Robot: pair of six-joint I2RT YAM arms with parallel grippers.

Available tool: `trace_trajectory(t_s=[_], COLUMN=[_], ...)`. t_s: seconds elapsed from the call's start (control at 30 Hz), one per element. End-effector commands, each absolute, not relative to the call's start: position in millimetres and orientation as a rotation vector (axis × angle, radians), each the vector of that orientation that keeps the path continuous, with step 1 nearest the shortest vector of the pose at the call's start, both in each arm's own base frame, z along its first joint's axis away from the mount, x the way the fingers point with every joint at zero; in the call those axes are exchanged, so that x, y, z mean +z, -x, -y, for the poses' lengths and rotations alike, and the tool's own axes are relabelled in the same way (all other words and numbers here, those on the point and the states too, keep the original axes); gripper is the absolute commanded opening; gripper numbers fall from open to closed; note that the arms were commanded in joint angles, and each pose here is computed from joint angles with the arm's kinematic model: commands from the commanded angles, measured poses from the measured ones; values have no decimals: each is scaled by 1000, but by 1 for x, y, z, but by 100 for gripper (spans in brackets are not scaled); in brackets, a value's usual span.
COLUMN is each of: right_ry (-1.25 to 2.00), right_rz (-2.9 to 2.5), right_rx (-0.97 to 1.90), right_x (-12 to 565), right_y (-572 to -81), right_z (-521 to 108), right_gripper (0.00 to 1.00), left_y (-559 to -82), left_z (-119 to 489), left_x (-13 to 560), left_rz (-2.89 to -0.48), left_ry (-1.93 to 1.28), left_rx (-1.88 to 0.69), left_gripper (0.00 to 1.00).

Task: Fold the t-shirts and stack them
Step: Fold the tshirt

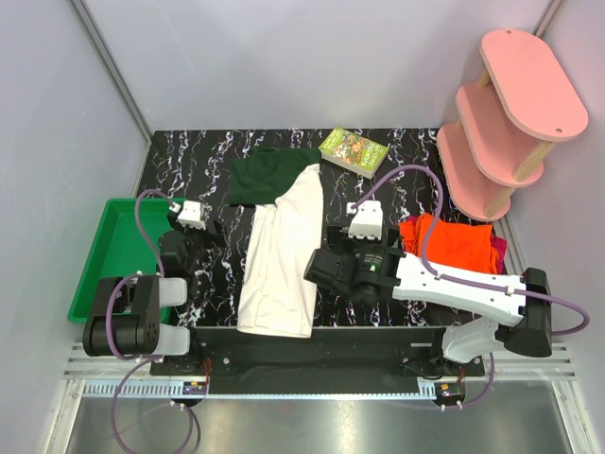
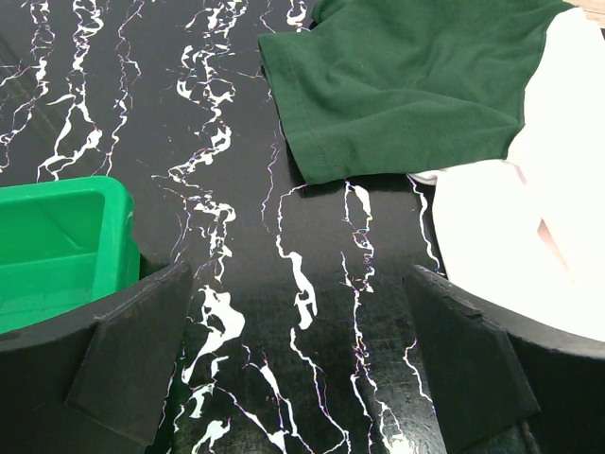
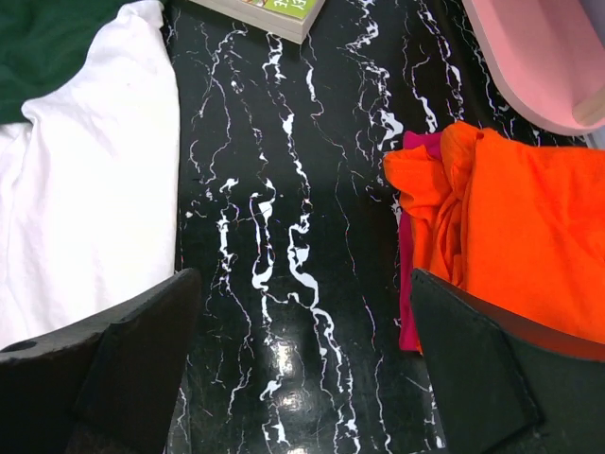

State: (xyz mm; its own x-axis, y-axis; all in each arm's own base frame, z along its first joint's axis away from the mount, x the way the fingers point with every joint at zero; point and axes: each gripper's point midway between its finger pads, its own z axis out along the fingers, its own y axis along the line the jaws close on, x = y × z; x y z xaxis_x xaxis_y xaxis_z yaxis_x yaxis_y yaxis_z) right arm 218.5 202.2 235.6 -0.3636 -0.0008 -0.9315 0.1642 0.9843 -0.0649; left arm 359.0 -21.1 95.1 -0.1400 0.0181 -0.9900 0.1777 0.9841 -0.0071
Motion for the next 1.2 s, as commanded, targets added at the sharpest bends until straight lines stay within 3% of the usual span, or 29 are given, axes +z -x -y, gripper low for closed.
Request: trace_trajectory(t_s=[0.0, 0.53, 0.73, 0.8, 0.83, 0.87, 0.9, 0.97, 1.03, 1.07, 1.1, 1.17], right_ry=[-23, 73, 79, 72, 70, 72, 72, 66, 67, 56, 61, 56], right_rz=[-1923, -2055, -2061, -2068, -2069, -2073, -2074, -2076, -2074, -2067, -2069, -2066], right_rx=[-157, -43, -53, -56, -57, -64, -71, -75, -90, -90, -95, -98], right_x=[247, 228, 225, 221, 220, 218, 215, 213, 209, 209, 207, 206], right_y=[-227, -198, -198, -198, -198, -198, -199, -200, -201, -202, -203, -204], right_z=[-215, -184, -185, -187, -188, -189, -190, -192, -194, -194, -196, -198], right_gripper=[100, 100, 100, 100, 100, 100, 100, 100, 100, 100, 100, 100], left_y=[-371, -374, -365, -354, -370, -348, -345, -329, -308, -268, -256, -242], left_z=[18, -1, -15, -6, 6, 11, 20, 40, 42, 18, 17, 40], left_x=[126, 123, 158, 138, 174, 145, 151, 173, 179, 161, 153, 135], left_rz=[-1595, -1618, -1569, -1807, -1788, -1990, -2029, -1996, -1919, -2006, -1898, -2057], left_ry=[-158, -32, 218, 177, 283, 234, 245, 239, 497, 557, 922, 929], left_rx=[-102, -31, 297, 394, 325, 412, 410, 499, 447, 573, 419, 254], left_gripper=[99, 99, 99, 99, 99, 99, 99, 99, 99, 99, 99, 99])
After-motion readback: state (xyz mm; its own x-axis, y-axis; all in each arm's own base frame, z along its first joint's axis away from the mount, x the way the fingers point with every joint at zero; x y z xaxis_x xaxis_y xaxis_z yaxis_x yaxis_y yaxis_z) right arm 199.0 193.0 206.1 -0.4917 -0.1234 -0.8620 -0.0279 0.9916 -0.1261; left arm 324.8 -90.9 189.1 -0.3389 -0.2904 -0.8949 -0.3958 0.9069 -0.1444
